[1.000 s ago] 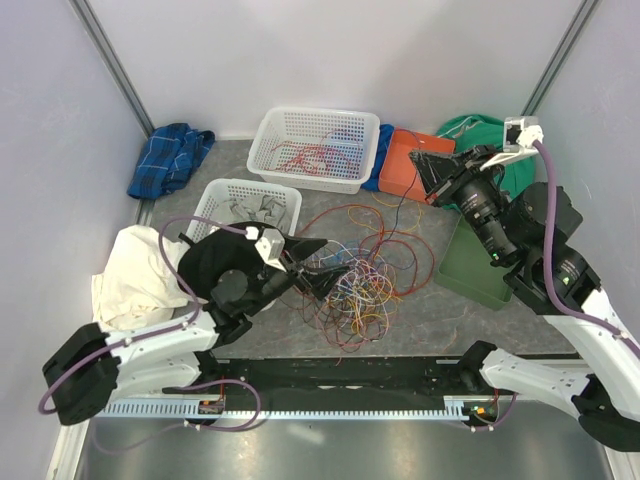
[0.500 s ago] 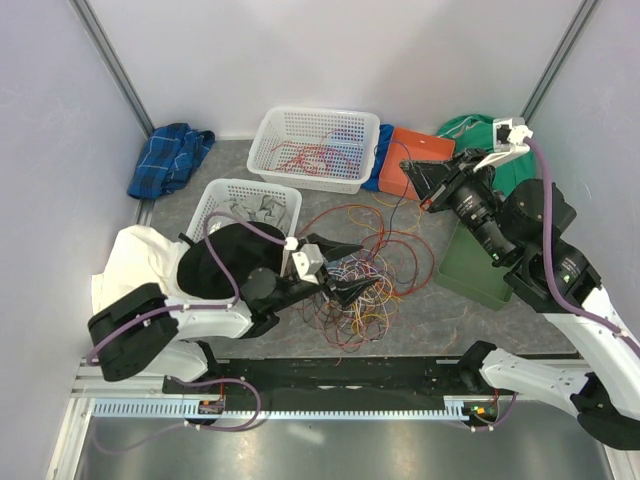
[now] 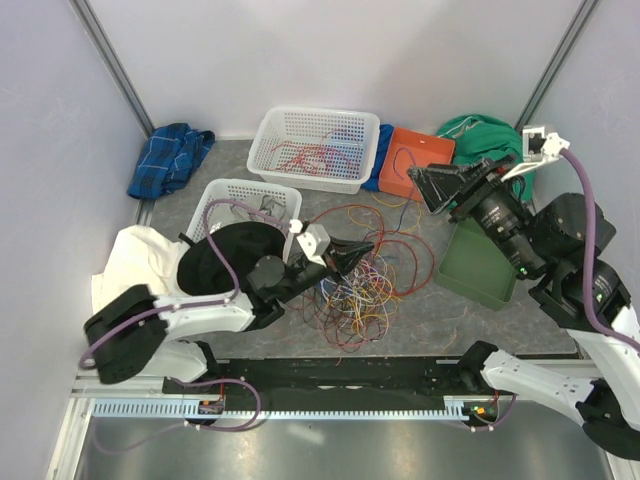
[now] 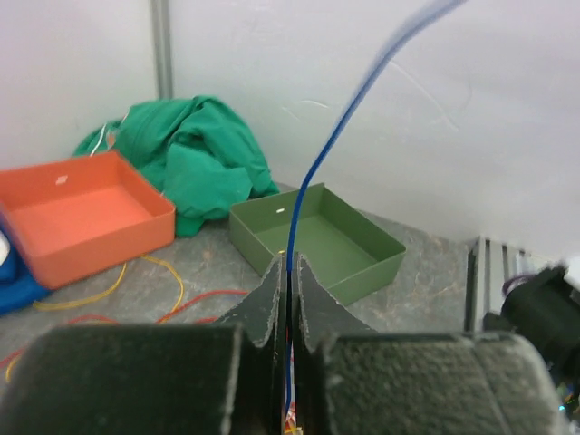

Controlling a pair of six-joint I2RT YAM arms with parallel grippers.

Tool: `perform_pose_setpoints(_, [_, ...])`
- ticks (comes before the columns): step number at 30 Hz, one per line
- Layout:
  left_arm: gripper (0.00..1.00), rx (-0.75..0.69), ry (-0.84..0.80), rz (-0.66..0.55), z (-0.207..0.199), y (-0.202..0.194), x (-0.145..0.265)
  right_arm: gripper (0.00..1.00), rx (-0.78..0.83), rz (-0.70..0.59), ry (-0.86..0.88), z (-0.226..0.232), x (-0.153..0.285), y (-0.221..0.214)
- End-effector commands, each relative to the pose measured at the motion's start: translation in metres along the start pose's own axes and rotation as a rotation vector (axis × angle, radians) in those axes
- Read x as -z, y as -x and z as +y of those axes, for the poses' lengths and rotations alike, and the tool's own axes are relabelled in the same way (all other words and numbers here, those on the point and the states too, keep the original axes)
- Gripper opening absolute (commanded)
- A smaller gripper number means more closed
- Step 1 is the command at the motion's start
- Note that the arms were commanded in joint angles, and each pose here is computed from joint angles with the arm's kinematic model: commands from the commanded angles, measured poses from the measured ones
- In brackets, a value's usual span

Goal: Untangle the cables

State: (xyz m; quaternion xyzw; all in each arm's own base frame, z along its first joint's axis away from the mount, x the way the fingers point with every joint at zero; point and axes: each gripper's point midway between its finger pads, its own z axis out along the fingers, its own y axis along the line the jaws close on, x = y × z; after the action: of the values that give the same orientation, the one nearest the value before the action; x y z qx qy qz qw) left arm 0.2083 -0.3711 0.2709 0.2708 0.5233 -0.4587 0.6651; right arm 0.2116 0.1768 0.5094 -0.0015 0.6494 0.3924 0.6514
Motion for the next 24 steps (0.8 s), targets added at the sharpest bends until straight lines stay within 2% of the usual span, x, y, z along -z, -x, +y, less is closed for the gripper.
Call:
perform_pose_setpoints(1, [0.02,0.226,0.181,0.116,0.013,0.060,-0.021,0.81,0.066,0.026,-0.109,-0.035,0.006,-0.026])
perform_pose_setpoints(2, [0.02,0.243,0.222,0.248,0.015,0.044,-0.013,0.90,0.076,0.029,-0.137,-0.043,0.006,-0.031])
perform_pose_setpoints(3, [0.02,0.262,0.221,0.239,0.012,0.067,-0.021,0.93,0.079,0.028,-0.150,-0.048,0.010,-0.035])
perform_pose_setpoints(5, [0.02,0.327,0.213,0.305,0.005,0.065,-0.017,0.98,0.097,0.059,-0.204,-0.068,0.011,-0.057])
perform_pose_setpoints(7, [0.02,0.404,0.172,0.312,-0.006,0.074,-0.019,0.98,0.102,0.074,-0.214,-0.078,0.014,-0.073])
perform_pose_setpoints(9, [0.02,0.480,0.185,0.331,-0.006,0.073,-0.018,0.98,0.078,0.060,-0.154,-0.070,0.020,-0.075])
perform_pose_setpoints(15, [0.02,0.574,0.178,0.389,-0.008,0.057,-0.021,0.90,0.025,0.072,0.061,-0.047,0.036,-0.101])
perform_pose_setpoints(21, [0.02,0.595,0.172,0.410,-0.009,0.047,-0.026,0.86,-0.010,0.184,0.215,-0.026,0.031,-0.138])
perform_pose_setpoints(24, [0.02,0.594,0.166,0.403,-0.010,0.051,-0.028,0.82,-0.012,0.290,0.238,-0.028,0.029,-0.169])
